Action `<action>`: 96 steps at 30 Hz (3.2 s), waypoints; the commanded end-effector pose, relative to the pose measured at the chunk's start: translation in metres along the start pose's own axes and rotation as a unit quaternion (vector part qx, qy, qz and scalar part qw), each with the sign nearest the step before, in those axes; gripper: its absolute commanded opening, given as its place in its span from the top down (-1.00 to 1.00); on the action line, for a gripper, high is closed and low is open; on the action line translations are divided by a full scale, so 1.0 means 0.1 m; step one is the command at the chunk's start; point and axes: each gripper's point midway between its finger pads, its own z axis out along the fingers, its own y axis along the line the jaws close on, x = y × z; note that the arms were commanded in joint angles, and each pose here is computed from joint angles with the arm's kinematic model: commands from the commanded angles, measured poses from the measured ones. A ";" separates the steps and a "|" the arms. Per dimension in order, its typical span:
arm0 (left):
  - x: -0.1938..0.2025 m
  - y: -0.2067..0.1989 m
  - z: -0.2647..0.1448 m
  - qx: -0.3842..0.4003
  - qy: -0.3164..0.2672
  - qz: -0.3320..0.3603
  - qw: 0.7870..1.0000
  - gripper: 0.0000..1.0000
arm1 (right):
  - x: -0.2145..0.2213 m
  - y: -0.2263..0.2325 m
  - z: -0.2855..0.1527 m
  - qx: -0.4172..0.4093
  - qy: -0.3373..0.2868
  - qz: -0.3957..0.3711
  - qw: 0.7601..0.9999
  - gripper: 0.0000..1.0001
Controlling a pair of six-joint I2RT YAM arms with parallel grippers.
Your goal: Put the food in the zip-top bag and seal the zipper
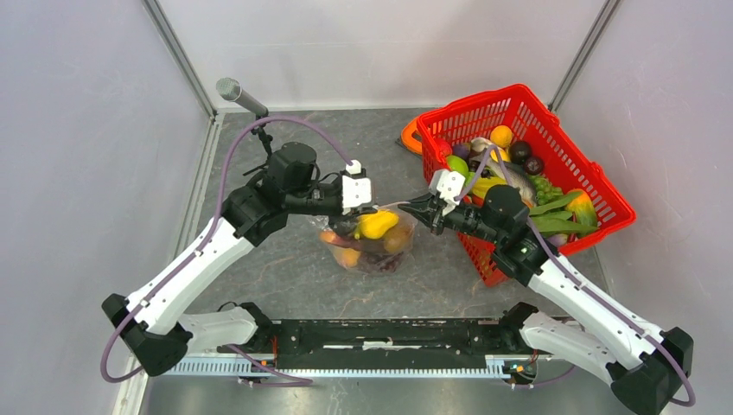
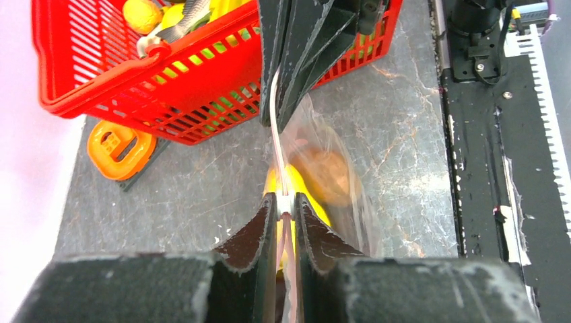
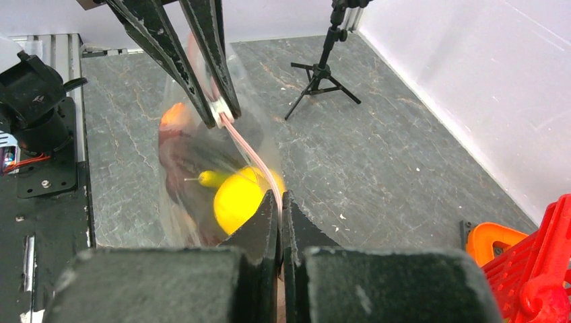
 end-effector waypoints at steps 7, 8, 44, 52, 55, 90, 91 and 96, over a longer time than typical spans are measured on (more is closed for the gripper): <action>-0.16 -0.09 -0.20 -0.011 -0.024 -0.005 1.000 0.96 | -0.28 -0.05 -0.03 0.012 -0.046 -0.003 0.999 1.00; -0.19 -0.09 -0.20 -0.012 -0.030 -0.004 0.999 0.96 | -0.28 -0.04 -0.02 0.007 -0.046 -0.001 0.999 1.00; -0.26 -0.12 -0.18 -0.006 -0.055 -0.012 0.998 0.96 | -0.32 0.38 0.30 -0.153 0.013 -0.076 0.985 0.77; -0.10 -0.08 -0.27 -0.040 -0.019 -0.006 0.999 0.95 | -0.28 0.15 0.27 -0.067 0.010 -0.064 0.996 1.00; -0.03 -0.07 -0.34 -0.057 -0.001 -0.007 0.998 0.95 | -0.30 -0.04 0.24 -0.001 0.004 -0.054 0.999 1.00; 0.78 0.15 -1.20 -0.255 0.209 -0.028 0.944 0.95 | -0.24 -0.50 0.12 0.155 -0.017 0.029 0.987 1.00; 0.80 0.15 -1.20 -0.255 0.213 -0.029 0.943 0.95 | -0.24 -0.50 0.13 0.155 -0.019 0.029 0.987 1.00; 0.84 0.17 -1.22 -0.264 0.221 -0.031 0.938 0.81 | -0.23 -0.48 0.16 0.149 -0.020 0.034 0.988 1.00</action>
